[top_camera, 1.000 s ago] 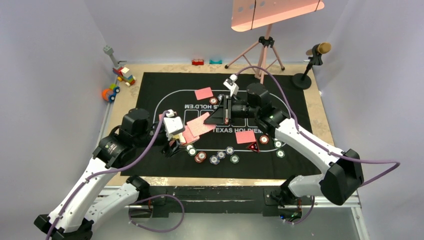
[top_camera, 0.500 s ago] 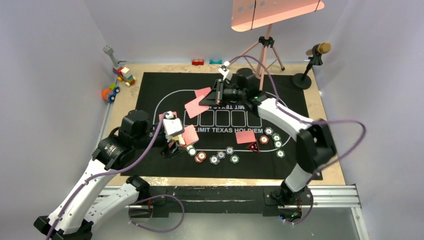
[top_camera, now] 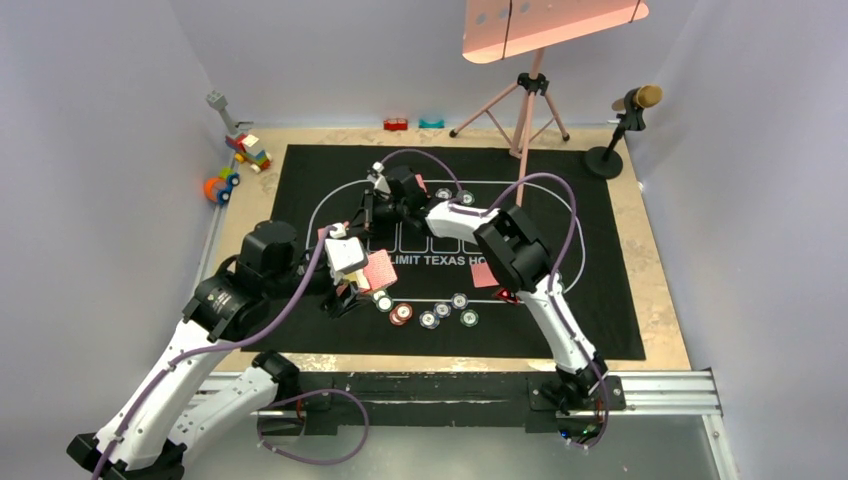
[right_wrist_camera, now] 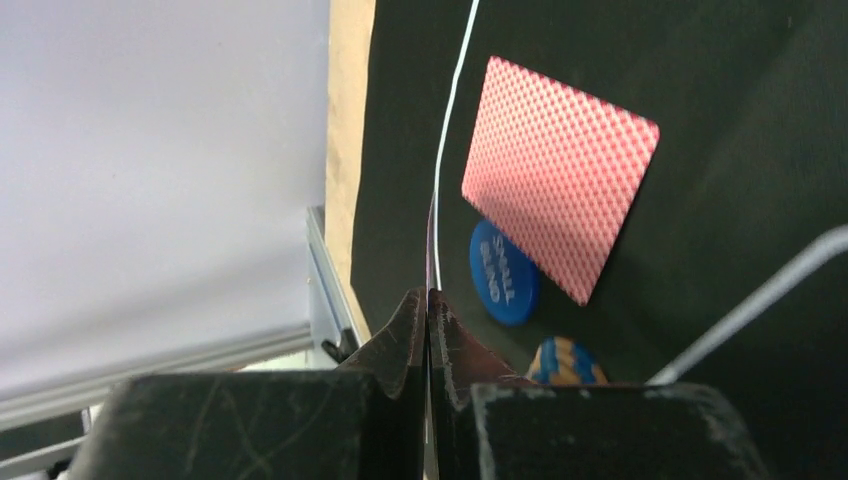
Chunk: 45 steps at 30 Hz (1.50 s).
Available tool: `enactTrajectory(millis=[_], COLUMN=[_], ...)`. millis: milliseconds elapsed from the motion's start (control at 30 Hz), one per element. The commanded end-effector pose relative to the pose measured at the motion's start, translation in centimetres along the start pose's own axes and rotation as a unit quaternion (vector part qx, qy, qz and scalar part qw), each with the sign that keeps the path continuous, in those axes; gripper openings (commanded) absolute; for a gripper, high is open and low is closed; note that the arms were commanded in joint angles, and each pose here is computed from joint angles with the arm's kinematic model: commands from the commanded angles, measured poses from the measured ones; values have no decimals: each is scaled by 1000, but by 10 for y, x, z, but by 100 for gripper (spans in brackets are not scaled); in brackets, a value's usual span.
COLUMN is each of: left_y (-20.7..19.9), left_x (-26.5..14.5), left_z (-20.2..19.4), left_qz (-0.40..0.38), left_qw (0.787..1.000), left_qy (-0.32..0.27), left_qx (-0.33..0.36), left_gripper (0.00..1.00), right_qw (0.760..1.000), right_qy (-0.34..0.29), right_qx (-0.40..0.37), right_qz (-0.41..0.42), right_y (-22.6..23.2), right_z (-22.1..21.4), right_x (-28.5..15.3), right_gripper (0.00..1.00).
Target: Distribute texas hold em gaming equipment
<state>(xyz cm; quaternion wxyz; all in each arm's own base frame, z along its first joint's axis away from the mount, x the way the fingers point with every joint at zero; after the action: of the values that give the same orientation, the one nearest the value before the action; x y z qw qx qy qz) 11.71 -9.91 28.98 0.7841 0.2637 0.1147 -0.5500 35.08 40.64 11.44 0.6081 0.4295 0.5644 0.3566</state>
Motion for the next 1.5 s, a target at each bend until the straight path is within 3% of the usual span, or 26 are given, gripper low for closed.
enactTrajectory(millis=[0,400,600,700,800,933,1033,1300,1467], left_y=[4,1,2,1,1,0,-1,-1,-1], left_x=[-8,-9,-9,-11,-10,-11,-12,-11,-11], left_z=[14,14,15,15,14,13,13,11,11], left_qz=[16,10,11,12,11,14,14,14,16], left_qw=[999,999,999,999,999,999,999,999,999], left_qy=[-35,-40,-39,-39,-39,-37,-38,-39,-39], left_qx=[20,20,20,20,18,17,15,10,11], left_gripper=[23,23,24,24,24,24,24,24,23], right_qw=[996,999,999,999,998,995,993,986,987], right_qy=[-52,-27,-31,-30,-38,-62,-76,-125,-111], right_qx=[-18,-5,-14,-30,-47,-72,-87,-102,-89], right_qz=[64,35,3,5,11,8,0,-29,73], right_y=[33,25,27,37,56,87,108,136,134], right_z=[19,19,14,9,9,9,4,-7,-34], right_x=[16,42,30,20,4,-24,-47,-121,-182], right_gripper=[0,21,48,53,61,80,87,94,97])
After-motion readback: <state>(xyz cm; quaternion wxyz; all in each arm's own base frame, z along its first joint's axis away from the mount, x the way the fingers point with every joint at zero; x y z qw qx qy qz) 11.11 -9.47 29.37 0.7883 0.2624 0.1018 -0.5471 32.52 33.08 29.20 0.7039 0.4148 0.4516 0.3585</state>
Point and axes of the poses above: each gripper's point midway between its finger pads, its own x axis out along the fingers, its own y axis along the line the jaws close on, z = x × y, the point moved 10 cm from there along -x, back along the fingers, and after that the axes turned 15 degrees about x, right-handed, at the moved point
